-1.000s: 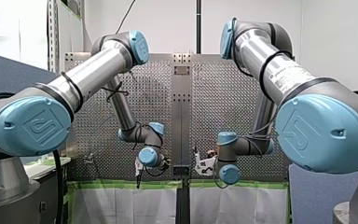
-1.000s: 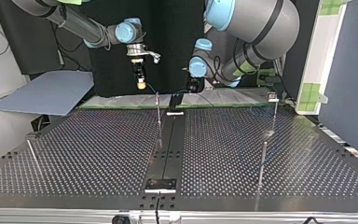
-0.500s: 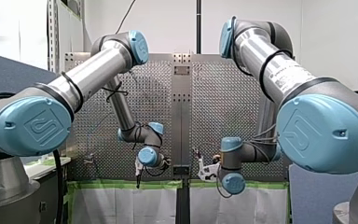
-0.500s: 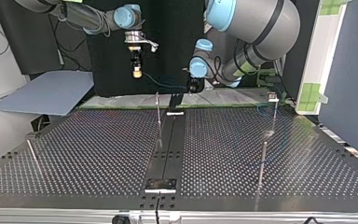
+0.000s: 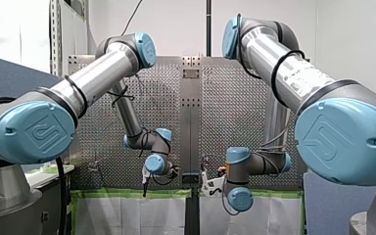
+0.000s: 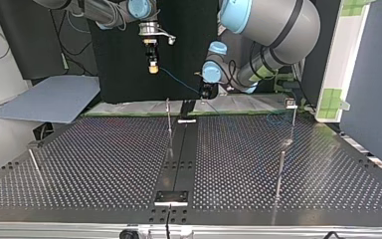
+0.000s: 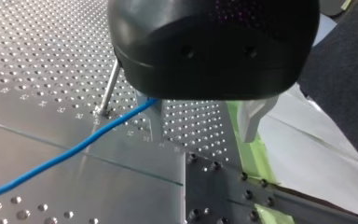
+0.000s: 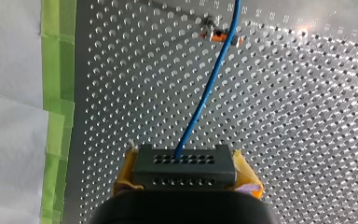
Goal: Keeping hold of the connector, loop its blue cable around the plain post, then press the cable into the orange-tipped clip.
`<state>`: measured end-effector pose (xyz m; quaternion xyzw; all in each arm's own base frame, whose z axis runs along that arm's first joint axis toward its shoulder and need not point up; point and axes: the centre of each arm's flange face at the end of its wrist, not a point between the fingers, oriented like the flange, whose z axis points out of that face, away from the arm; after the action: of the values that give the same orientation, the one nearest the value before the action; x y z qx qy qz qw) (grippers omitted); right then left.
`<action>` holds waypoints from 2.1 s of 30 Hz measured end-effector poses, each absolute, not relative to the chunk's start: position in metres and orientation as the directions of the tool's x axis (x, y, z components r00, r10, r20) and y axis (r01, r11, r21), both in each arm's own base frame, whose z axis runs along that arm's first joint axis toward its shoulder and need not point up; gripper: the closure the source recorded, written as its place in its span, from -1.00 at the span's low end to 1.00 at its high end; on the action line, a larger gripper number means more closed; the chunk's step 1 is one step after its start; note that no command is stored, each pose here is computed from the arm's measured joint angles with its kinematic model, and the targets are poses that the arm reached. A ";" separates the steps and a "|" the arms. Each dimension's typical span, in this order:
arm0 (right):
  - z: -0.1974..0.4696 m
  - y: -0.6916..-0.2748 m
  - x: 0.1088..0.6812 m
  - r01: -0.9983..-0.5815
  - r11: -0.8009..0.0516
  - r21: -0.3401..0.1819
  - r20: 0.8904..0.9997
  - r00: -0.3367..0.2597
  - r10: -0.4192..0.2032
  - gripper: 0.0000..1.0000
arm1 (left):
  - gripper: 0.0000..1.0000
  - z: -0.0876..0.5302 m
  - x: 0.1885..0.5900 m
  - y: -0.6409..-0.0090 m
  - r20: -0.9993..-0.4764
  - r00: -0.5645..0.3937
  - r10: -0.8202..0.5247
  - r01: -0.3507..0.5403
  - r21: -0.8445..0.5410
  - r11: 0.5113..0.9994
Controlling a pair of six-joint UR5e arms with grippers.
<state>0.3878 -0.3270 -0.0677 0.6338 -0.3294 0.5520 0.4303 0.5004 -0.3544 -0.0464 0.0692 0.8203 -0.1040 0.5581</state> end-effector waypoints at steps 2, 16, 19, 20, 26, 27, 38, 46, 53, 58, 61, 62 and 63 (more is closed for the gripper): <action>-0.067 -0.326 0.389 -0.891 -0.415 0.182 0.983 0.172 0.061 1.00 | -0.61 -0.047 0.499 -0.355 -0.929 -0.370 0.013 0.238 -0.081 0.968; -0.067 -0.335 0.382 -0.907 -0.387 0.168 0.986 0.160 0.054 1.00 | -0.97 -0.039 0.499 -0.352 -0.927 -0.372 0.055 0.228 -0.034 0.973; -0.067 -0.338 0.379 -0.912 -0.376 0.165 0.986 0.158 0.050 1.00 | -0.97 -0.029 0.501 -0.352 -0.930 -0.364 0.053 0.215 -0.029 0.976; -0.067 -0.339 0.378 -0.913 -0.373 0.164 0.986 0.157 0.049 1.00 | -0.97 -0.026 0.501 -0.352 -0.930 -0.364 0.055 0.208 -0.024 0.978; -0.067 -0.349 0.374 -0.920 -0.357 0.160 0.987 0.157 0.039 1.00 | -0.97 -0.023 0.488 -0.350 -0.916 -0.386 0.107 0.185 0.037 0.982; -0.067 -0.351 0.373 -0.921 -0.355 0.161 0.987 0.158 0.037 1.00 | -0.97 -0.024 0.486 -0.349 -0.914 -0.389 0.115 0.184 0.045 0.982; -0.066 -0.371 0.367 -0.930 -0.327 0.169 0.985 0.170 0.025 1.00 | -0.97 -0.010 0.447 -0.364 -0.910 -0.363 0.200 0.259 0.108 0.960; -0.066 -0.381 0.360 -0.936 -0.306 0.172 0.985 0.172 0.025 1.00 | -0.97 -0.014 0.387 -0.371 -0.862 -0.421 0.281 0.307 0.156 0.939; -0.066 -0.387 0.355 -0.939 -0.296 0.174 0.984 0.176 0.020 1.00 | -0.97 -0.001 0.360 -0.391 -0.869 -0.402 0.289 0.331 0.156 0.931; -0.066 -0.387 0.354 -0.938 -0.299 0.175 0.984 0.178 0.018 1.00 | -0.97 0.025 0.369 -0.401 -0.906 -0.352 0.235 0.350 0.106 0.931; -0.067 -0.386 0.354 -0.937 -0.302 0.177 0.983 0.183 0.009 1.00 | -0.97 0.046 0.382 -0.411 -0.935 -0.309 0.175 0.358 0.056 0.932; -0.068 -0.386 0.353 -0.936 -0.303 0.179 0.983 0.186 0.005 1.00 | -0.97 0.056 0.388 -0.415 -0.943 -0.295 0.153 0.362 0.037 0.931; -0.068 -0.385 0.353 -0.936 -0.304 0.180 0.982 0.188 0.001 1.00 | -0.97 0.063 0.392 -0.417 -0.949 -0.285 0.138 0.366 0.025 0.930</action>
<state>0.3531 -0.3852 -0.0684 0.6221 -0.3754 0.5148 0.4550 0.3916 -0.4174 0.0627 0.1584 0.7954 -0.0990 0.5766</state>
